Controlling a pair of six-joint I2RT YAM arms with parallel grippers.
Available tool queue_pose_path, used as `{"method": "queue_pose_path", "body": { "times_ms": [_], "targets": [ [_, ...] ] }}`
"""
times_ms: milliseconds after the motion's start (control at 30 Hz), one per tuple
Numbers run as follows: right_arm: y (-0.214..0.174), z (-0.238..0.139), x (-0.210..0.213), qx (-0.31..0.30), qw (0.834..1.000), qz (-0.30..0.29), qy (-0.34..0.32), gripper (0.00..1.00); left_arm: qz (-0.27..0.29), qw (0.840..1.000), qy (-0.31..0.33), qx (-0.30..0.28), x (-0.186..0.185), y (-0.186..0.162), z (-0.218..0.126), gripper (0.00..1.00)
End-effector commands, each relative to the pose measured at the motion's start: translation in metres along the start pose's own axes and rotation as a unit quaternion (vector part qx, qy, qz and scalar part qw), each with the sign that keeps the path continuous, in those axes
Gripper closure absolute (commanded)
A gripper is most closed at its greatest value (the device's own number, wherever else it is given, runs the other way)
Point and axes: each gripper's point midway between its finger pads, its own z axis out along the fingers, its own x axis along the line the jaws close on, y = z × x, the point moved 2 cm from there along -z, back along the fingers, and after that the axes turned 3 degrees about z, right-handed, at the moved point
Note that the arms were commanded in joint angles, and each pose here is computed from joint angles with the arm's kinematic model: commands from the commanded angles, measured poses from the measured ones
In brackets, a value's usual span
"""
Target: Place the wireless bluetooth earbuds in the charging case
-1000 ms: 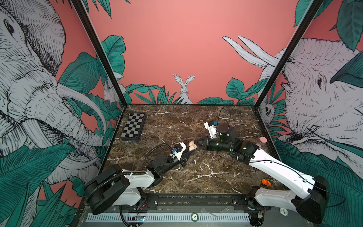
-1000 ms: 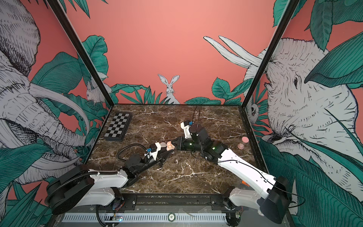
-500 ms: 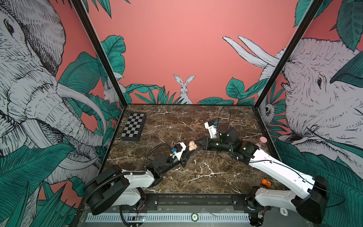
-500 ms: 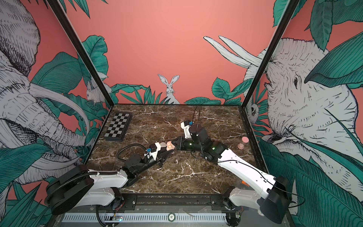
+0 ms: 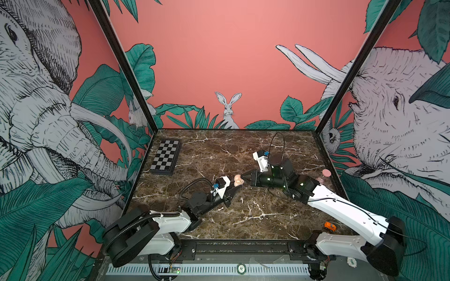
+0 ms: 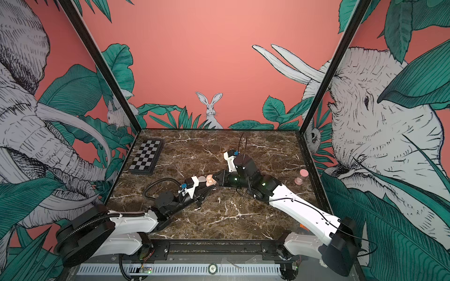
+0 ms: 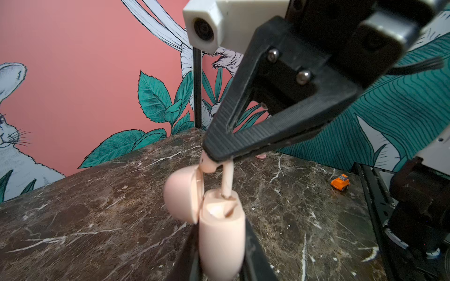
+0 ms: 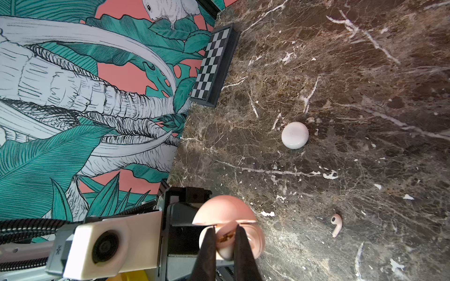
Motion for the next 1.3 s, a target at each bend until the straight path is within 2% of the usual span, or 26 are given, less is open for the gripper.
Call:
{"method": "queue_pose_path", "body": {
  "times_ms": [0,967,1267],
  "targets": [
    [0.0008,0.0029,0.0060,-0.006,1.000,-0.016,0.015,0.95,0.006,0.999,-0.006,-0.037,-0.0019,0.0232,0.0027,1.00],
    [-0.0074,0.0073,0.0030,0.008,1.000,-0.028,0.007,0.95,0.010,0.999,-0.003,-0.037,-0.0012,0.0241,0.0023,1.00],
    [-0.0070,0.0055,0.0041,0.006,1.000,-0.029,0.008,0.89,0.011,0.999,-0.003,-0.037,-0.0011,0.0240,0.0031,1.00]
  ]
}}
